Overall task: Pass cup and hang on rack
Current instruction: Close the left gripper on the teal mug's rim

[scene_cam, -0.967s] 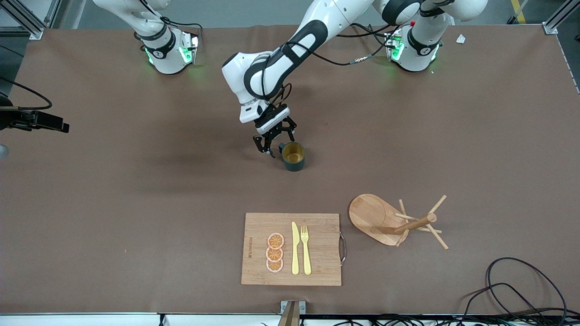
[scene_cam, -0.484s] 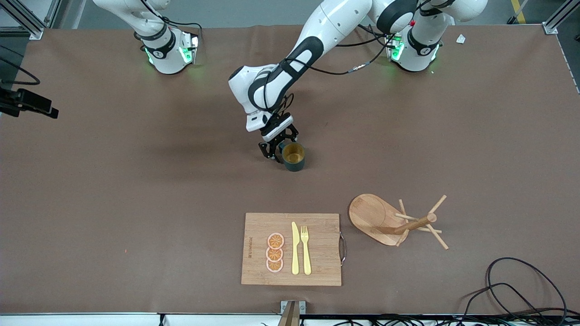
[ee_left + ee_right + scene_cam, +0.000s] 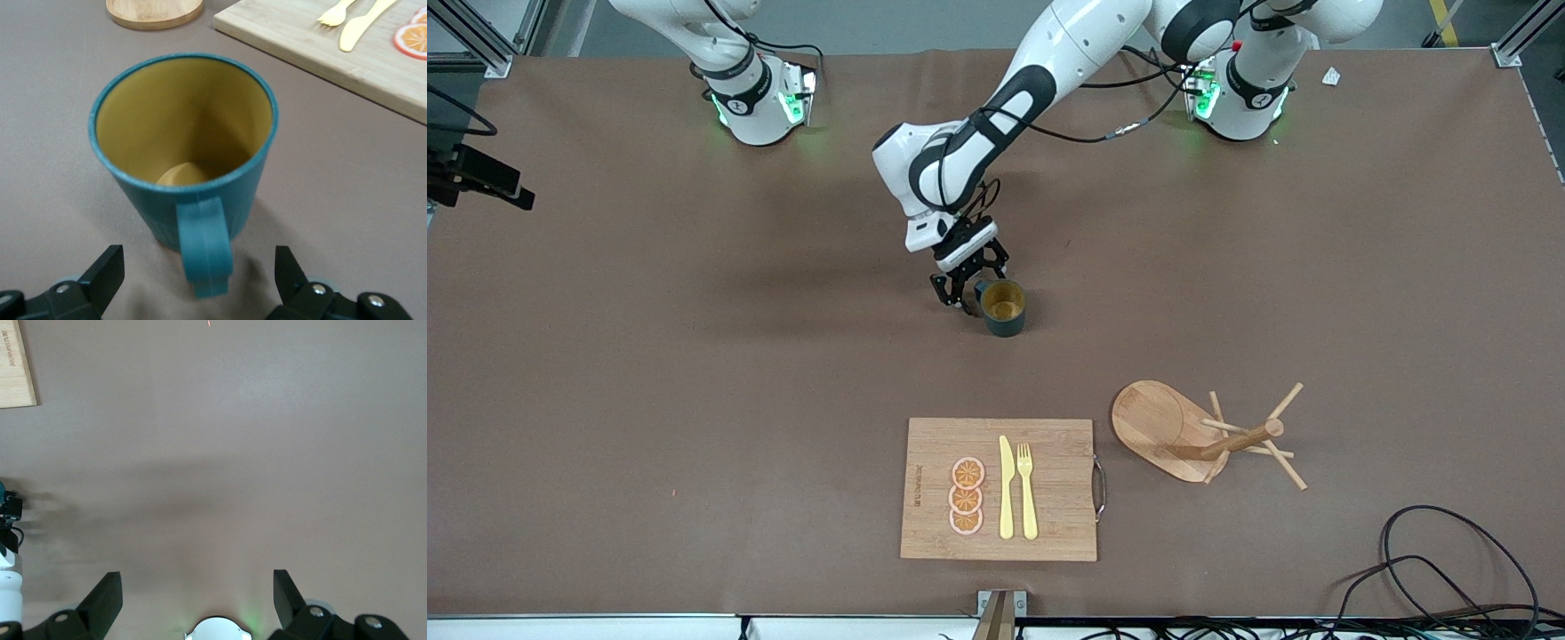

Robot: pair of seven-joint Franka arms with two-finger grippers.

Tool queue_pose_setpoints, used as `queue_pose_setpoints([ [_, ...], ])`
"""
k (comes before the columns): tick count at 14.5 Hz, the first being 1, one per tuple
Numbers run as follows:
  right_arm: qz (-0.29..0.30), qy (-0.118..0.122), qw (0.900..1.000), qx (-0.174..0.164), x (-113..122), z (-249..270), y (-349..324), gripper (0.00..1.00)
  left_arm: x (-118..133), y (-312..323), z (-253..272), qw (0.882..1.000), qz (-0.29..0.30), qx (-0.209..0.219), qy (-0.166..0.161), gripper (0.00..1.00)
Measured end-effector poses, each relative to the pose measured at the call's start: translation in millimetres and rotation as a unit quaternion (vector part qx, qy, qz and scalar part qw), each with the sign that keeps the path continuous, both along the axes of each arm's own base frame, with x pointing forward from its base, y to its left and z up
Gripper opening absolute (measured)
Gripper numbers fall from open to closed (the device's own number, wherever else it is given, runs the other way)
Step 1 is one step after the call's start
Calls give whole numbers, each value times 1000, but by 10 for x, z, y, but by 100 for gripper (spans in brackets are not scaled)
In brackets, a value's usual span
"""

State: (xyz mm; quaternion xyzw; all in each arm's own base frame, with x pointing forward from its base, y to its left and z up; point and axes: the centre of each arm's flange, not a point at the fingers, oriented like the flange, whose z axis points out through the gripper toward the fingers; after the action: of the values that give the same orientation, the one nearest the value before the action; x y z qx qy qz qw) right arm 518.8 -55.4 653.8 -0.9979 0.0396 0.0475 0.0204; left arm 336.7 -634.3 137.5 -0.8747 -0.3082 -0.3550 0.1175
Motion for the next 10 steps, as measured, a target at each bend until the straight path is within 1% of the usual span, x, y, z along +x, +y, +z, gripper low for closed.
queue_pose_setpoints([
  [4, 0, -5, 1000, 0, -54, 52, 5, 100, -124, -44, -58, 1000, -12, 9, -8, 99],
  [9, 3, -3, 1000, 0, -51, 37, 30, 100, -21, 25, -114, 1000, -6, 17, -15, 95],
  [10, 3, -3, 1000, 0, -50, 38, 33, 100, -10, 29, -112, 1000, -6, 17, -15, 92],
])
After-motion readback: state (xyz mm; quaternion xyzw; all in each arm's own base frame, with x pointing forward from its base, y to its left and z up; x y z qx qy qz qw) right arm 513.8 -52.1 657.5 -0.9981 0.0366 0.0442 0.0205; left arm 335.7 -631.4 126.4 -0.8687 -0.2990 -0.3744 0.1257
